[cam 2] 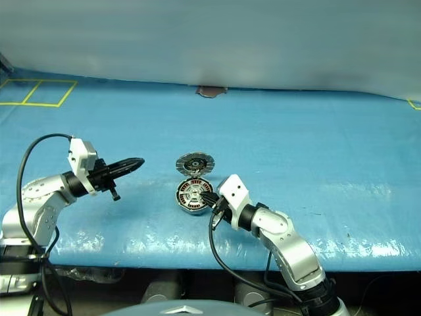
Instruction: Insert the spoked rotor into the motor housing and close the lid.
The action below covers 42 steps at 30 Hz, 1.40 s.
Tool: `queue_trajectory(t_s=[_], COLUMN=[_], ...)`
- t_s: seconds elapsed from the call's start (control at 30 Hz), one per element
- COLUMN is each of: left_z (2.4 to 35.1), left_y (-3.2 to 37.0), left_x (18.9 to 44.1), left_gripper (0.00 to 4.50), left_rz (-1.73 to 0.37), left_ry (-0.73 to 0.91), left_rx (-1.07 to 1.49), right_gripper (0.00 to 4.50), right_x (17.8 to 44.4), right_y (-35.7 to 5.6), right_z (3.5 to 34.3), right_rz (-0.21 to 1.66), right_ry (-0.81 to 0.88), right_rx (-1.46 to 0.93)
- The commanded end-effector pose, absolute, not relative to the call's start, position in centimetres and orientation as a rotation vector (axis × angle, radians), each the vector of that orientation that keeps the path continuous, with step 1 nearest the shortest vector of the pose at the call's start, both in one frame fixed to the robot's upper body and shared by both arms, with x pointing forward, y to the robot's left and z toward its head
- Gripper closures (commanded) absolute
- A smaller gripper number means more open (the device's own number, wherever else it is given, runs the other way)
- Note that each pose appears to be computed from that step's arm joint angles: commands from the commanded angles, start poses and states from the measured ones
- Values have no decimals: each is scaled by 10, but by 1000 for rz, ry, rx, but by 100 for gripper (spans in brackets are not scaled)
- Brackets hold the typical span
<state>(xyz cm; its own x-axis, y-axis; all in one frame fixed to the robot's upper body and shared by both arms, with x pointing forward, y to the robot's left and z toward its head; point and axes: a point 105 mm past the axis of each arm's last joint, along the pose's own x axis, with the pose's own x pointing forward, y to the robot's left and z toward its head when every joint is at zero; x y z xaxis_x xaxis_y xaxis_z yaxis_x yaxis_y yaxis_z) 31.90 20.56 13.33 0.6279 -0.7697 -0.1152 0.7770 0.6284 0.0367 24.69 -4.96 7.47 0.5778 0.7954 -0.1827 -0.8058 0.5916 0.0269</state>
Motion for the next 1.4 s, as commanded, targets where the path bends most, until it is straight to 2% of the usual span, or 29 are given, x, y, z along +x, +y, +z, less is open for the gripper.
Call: queue_trajectory(t_s=[0.03,0.3,0.47,0.67,0.9,1.4], left_z=[142,146,145,144,142,124], left_y=[205,167,143,111,89,85], left_x=[341,375,384,387,384,354], left_gripper=[447,447,447,447,447,447], left_rz=[-917,-1093,-1185,-1291,-1393,-1614], left_ry=[72,127,157,177,210,390], left_rx=[58,18,29,51,75,134], right_gripper=[450,450,450,450,450,450], right_x=[236,223,215,214,214,220], right_y=[-59,-79,-85,-83,-77,-77], right_z=[70,47,34,40,53,51], right_rz=[903,713,646,624,653,646], right_ry=[147,121,139,112,59,66], right_rx=[-48,-1,1,33,48,38])
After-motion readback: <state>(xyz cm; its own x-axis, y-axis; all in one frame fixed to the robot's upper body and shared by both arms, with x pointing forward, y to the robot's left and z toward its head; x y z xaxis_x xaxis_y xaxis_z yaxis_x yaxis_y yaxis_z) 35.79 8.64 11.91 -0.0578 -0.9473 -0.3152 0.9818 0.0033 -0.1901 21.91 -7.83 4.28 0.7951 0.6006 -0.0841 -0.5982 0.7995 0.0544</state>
